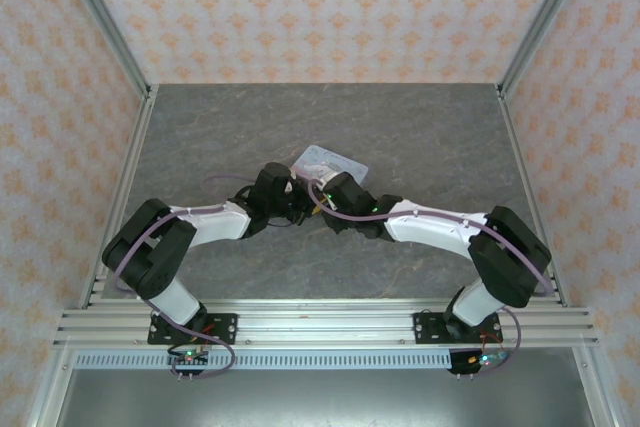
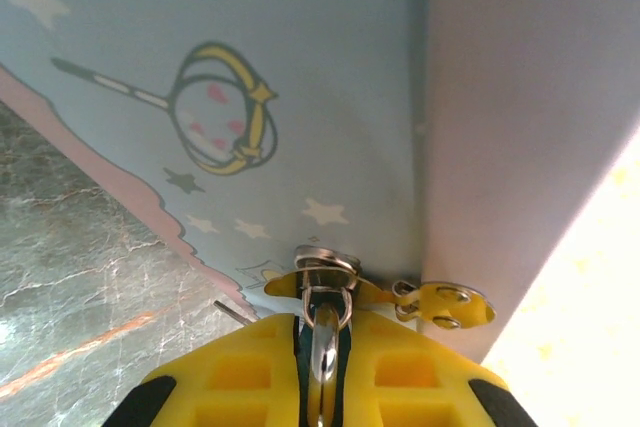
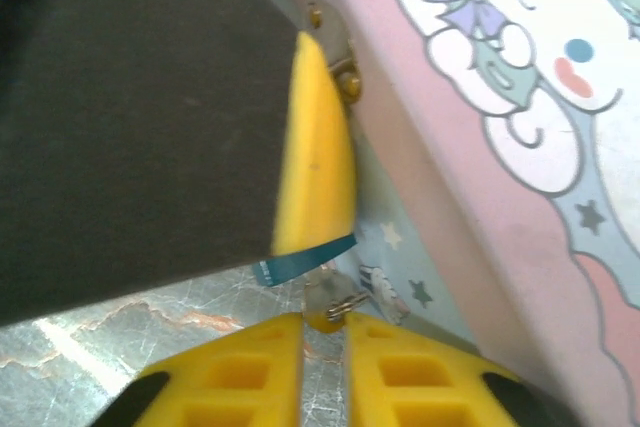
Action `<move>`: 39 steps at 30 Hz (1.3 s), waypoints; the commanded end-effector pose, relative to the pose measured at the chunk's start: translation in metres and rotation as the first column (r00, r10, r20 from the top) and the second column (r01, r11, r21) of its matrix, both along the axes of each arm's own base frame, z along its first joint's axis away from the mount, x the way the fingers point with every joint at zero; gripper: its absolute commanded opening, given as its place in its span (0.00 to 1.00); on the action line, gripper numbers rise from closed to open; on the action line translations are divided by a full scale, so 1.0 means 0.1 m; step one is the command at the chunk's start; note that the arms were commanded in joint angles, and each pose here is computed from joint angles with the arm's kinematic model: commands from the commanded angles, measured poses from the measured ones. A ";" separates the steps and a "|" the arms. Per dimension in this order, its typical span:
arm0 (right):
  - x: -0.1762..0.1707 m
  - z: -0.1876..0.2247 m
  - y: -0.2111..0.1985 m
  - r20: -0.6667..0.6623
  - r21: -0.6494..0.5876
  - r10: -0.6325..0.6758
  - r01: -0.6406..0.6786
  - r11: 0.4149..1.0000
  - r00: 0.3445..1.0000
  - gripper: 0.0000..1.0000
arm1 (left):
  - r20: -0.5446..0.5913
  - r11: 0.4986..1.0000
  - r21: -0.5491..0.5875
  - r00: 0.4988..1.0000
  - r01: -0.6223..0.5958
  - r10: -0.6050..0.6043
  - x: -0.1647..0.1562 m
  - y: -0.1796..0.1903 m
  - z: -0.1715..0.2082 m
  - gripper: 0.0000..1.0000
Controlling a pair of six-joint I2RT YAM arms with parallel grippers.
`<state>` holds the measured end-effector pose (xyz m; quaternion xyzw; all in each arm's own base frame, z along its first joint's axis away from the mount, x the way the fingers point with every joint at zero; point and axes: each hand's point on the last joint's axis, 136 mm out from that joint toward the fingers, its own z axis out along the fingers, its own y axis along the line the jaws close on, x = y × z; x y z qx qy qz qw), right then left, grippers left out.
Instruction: Unlock a padlock with a key
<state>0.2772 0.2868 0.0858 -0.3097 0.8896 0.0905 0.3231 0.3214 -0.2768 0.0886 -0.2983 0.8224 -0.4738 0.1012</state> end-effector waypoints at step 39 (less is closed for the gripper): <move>-0.10 0.22 0.05 0.033 0.036 0.078 -0.080 0.996 0.996 0.28 | 0.059 0.998 -0.046 0.998 0.037 -0.035 0.01 -0.06 0.38 0.00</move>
